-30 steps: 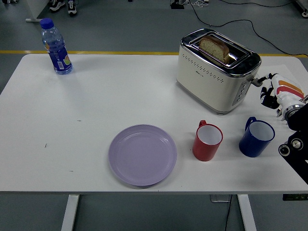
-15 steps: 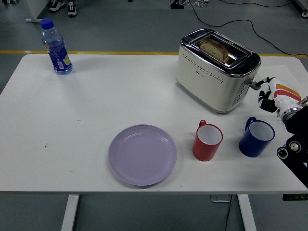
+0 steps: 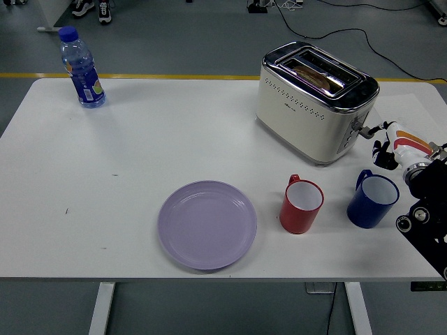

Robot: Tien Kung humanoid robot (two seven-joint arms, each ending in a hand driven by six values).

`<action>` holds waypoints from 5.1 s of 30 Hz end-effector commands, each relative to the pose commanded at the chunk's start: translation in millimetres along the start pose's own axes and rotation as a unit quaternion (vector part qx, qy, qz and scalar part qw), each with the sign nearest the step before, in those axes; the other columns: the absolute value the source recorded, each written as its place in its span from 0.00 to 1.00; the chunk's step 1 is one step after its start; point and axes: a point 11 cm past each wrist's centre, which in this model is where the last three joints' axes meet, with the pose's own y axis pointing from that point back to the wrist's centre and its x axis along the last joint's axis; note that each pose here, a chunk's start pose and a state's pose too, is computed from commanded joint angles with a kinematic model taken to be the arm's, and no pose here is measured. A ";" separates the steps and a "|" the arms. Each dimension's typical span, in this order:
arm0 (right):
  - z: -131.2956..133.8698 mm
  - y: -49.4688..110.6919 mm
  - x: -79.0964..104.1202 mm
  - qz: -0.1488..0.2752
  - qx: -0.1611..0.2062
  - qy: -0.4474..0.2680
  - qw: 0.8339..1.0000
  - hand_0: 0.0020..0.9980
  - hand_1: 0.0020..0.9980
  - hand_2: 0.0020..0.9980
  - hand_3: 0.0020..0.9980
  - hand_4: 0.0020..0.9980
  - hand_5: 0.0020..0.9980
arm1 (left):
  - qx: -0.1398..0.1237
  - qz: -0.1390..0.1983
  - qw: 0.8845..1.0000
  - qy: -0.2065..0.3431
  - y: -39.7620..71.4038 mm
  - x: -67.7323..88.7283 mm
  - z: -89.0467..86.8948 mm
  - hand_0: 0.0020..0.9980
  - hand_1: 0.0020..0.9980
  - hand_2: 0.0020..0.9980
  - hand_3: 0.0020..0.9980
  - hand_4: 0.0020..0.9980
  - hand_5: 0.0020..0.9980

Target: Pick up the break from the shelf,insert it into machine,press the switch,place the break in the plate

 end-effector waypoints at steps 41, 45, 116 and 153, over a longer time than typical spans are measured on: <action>19.5 -6.8 38.5 0.081 -0.038 -0.026 0.996 0.11 0.10 0.22 0.68 0.36 0.00 | -0.001 -0.002 1.000 -0.003 0.1 -1.0 0.6 0.69 0.69 0.68 0.56 0.28 0.83; 15.4 -5.2 48.7 0.097 -0.026 -0.050 0.994 0.12 0.15 0.29 0.69 0.43 0.00 | -0.001 -0.002 1.000 -0.003 0.2 -0.8 1.1 0.68 0.69 0.68 0.56 0.28 0.83; -188.0 -43.1 68.6 0.022 0.141 -0.057 0.988 0.70 0.68 0.71 0.80 0.77 0.26 | -0.006 0.005 1.000 -0.003 1.3 9.1 10.4 0.69 0.69 0.68 0.56 0.29 0.83; -199.3 -61.7 51.8 0.020 0.088 0.060 0.994 0.28 0.34 0.41 0.50 0.56 0.04 | -0.008 0.009 1.000 0.002 2.1 11.5 15.5 0.69 0.70 0.68 0.56 0.29 0.82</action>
